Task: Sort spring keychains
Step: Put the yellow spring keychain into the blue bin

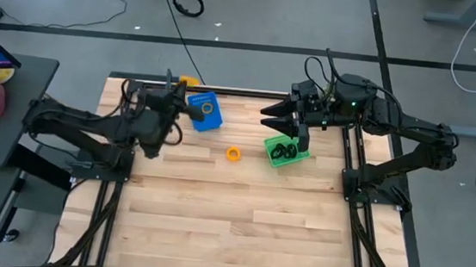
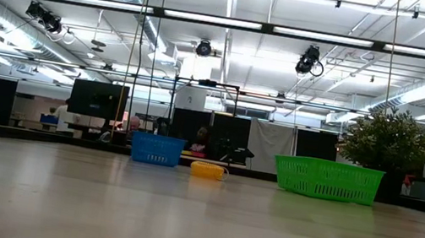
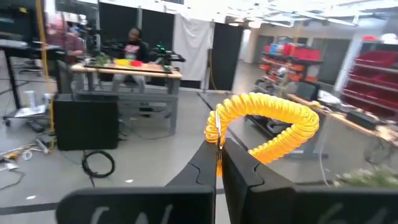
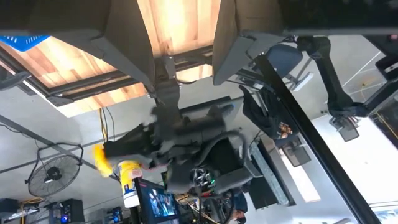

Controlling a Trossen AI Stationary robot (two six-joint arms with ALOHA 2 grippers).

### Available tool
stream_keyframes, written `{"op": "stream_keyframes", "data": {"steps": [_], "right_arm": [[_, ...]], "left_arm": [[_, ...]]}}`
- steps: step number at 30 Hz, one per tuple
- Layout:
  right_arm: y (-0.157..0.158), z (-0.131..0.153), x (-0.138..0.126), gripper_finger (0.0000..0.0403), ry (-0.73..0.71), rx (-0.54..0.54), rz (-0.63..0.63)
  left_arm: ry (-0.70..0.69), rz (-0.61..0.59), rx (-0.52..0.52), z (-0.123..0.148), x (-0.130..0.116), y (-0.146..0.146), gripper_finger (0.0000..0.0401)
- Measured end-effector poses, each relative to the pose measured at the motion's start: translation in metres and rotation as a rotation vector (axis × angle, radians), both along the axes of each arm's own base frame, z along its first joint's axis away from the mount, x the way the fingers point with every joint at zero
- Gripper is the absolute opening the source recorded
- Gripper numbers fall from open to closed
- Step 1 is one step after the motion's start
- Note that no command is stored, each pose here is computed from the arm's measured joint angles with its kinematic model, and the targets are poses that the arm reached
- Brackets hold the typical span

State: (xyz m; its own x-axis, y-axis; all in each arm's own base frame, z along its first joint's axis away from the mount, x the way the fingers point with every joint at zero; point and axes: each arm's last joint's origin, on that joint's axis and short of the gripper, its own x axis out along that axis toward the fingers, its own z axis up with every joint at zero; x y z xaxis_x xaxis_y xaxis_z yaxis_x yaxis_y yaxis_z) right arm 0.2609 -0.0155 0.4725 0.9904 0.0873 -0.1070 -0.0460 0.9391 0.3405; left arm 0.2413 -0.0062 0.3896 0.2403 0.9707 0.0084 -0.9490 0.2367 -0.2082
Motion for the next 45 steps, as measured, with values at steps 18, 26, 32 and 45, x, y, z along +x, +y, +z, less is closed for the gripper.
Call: {"op": "stream_keyframes", "data": {"steps": [18,26,32,45], "right_arm": [[0.0,0.0,0.0,0.0164,0.0,0.0,0.0],[0.0,0.0,0.0,0.0164,0.0,0.0,0.0],[0.0,0.0,0.0,0.0164,-0.001,-0.005,0.001],[0.0,0.0,0.0,0.0164,-0.001,-0.009,0.001]], "left_arm": [[0.149,-0.079,-0.513,-0.024,-0.019,0.175,0.0008],[0.181,-0.186,-0.793,-0.069,-0.007,0.209,0.0007],[0.387,-0.196,-0.922,-0.104,0.005,0.215,0.0008],[0.675,-0.289,-1.085,-0.18,0.049,0.207,0.0008]]}}
